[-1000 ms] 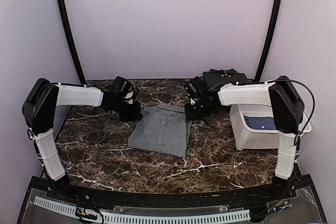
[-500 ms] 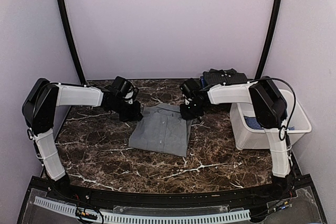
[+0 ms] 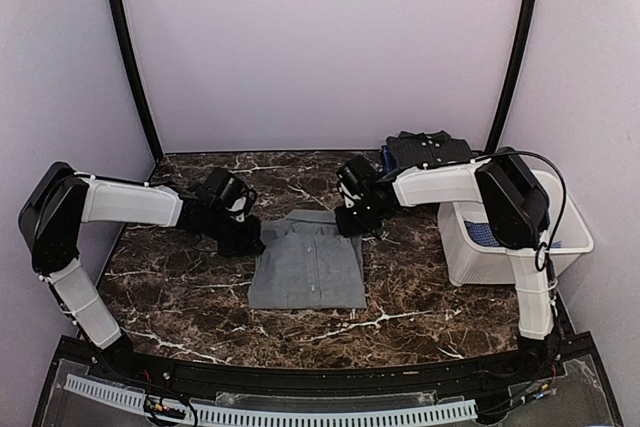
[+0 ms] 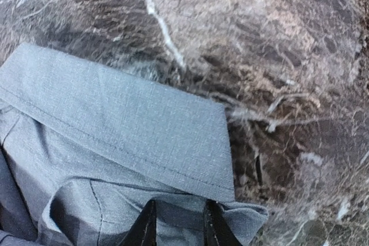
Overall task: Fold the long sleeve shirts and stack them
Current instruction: Move the square-folded shirt to the center of the board, then smooth out the square-folded shirt at the center of the board.
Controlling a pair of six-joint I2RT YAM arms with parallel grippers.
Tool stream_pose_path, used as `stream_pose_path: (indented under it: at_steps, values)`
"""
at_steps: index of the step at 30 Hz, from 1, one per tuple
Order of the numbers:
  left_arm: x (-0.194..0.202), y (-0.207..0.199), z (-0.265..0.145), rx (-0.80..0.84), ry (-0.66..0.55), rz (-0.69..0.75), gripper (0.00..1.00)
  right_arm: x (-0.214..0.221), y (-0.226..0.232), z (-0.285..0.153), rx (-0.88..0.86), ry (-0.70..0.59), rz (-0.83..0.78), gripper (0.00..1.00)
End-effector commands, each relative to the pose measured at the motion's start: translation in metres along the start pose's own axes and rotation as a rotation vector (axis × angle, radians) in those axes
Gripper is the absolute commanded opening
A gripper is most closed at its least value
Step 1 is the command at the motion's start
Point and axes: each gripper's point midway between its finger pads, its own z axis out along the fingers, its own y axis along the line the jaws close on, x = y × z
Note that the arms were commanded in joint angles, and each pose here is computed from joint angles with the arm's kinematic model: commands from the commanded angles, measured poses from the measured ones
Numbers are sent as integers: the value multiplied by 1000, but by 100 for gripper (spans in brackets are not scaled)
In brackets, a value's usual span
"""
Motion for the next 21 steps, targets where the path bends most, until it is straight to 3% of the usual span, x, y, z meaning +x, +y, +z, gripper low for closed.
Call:
stream_pose_path:
  at_steps: [1, 9, 21]
  values:
    - [2, -8, -27, 22, -62, -24, 0, 2, 8, -30, -23, -1, -13, 26]
    - [-4, -13, -37, 20, -92, -22, 0, -27, 17, -89, -57, -110, 9, 31]
    - [-8, -17, -35, 24, -89, -12, 0, 33, 27, -72, -119, 6, 49, 27]
